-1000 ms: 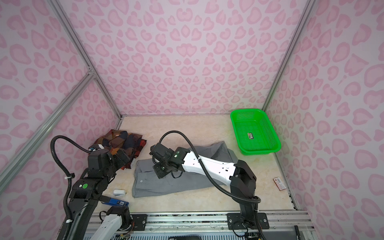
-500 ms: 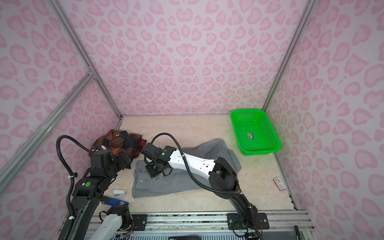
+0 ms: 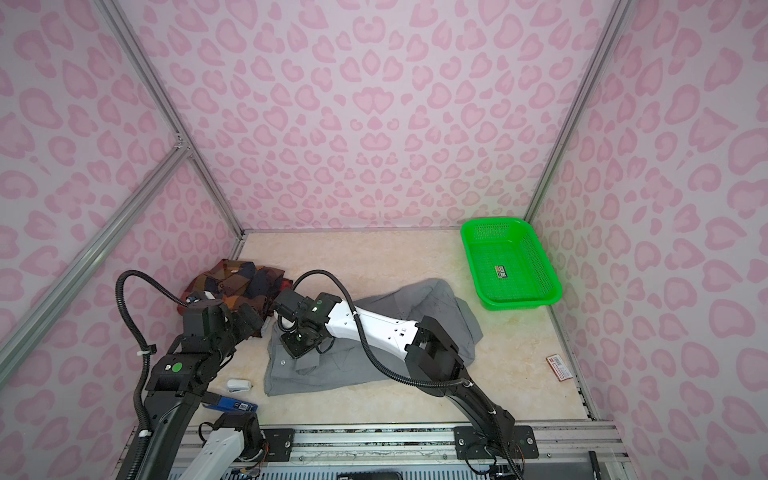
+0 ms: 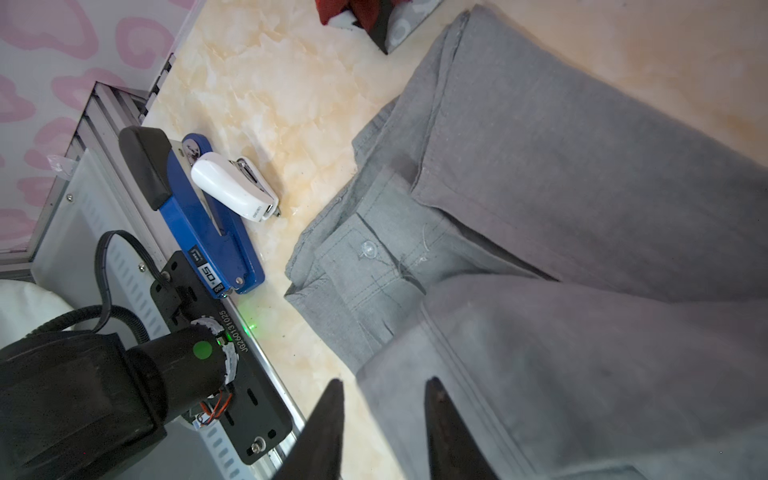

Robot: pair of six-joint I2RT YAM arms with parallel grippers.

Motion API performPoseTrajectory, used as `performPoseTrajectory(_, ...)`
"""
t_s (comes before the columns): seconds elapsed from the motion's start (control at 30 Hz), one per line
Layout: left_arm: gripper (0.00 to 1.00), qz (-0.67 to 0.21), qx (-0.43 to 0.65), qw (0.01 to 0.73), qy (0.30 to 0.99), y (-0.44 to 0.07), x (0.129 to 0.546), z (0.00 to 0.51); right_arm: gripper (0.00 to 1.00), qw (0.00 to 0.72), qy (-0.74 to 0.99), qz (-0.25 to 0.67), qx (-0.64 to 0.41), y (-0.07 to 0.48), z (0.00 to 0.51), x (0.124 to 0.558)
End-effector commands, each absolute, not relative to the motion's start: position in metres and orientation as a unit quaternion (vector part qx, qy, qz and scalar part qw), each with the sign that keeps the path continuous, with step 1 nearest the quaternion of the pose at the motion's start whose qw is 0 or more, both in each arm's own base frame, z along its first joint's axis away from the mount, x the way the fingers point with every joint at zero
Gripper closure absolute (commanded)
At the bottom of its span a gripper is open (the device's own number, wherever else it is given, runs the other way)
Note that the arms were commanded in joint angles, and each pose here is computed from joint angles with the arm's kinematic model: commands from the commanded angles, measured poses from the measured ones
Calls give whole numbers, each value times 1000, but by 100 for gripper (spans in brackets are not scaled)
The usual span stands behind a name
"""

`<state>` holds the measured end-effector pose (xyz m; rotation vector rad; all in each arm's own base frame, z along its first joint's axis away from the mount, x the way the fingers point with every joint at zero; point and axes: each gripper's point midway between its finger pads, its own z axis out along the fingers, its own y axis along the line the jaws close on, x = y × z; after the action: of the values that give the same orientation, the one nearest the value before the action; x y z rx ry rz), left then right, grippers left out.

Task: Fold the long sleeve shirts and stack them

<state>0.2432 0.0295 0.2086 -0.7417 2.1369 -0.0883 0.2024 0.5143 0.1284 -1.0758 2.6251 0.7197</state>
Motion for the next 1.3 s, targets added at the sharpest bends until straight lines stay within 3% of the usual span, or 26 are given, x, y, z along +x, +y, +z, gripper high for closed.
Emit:
performPoseTrajectory(0.0,2,-52,-295,416,859,24,243,204,55,107,889,262,-359,512,142,206)
performPoseTrajectory(0.23,2,-137,-278,373,875,-9,238,186,51,144,888,272,-341,490,184,223)
performPoseTrajectory(0.33,2,-202,-277,341,875,-32,231,166,51,177,891,292,-298,456,206,246)
performPoseTrajectory(0.5,2,-219,-246,317,889,-56,218,139,50,209,902,298,-231,389,218,282)
performPoseTrajectory(0.8,2,-120,-93,295,943,-111,220,121,49,211,925,278,-148,294,186,296)
performPoseTrajectory(1.13,2,49,46,254,965,-192,249,112,49,253,925,269,-88,218,200,291)
performPoseTrajectory(1.27,3,119,70,206,969,-193,251,81,50,271,921,269,-77,200,209,285)
